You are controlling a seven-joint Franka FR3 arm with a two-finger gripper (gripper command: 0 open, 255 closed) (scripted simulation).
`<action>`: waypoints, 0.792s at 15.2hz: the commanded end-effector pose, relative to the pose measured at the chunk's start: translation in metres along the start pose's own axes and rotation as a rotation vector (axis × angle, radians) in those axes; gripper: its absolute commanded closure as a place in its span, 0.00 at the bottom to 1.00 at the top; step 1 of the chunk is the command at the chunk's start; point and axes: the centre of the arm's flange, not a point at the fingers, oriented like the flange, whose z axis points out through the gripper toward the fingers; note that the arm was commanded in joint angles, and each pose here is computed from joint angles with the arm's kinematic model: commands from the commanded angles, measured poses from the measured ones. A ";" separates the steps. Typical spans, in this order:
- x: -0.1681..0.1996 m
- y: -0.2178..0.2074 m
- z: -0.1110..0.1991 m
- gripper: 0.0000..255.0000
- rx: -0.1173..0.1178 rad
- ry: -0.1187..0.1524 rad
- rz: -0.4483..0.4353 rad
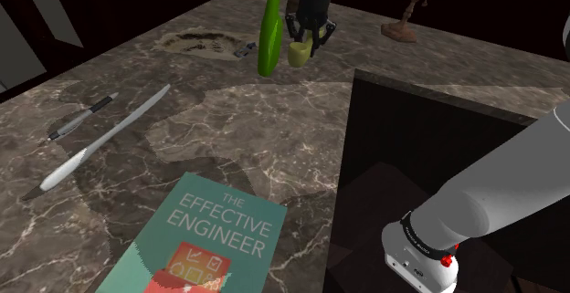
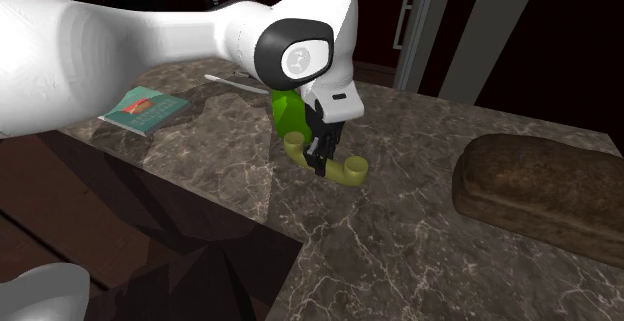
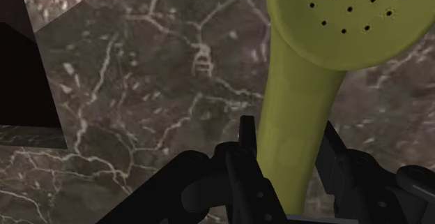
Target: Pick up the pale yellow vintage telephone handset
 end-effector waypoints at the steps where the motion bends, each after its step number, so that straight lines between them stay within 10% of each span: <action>1: 0.000 0.000 0.000 1.00 -0.001 0.000 0.000; 12: 0.002 0.002 -0.047 1.00 -0.001 0.000 0.000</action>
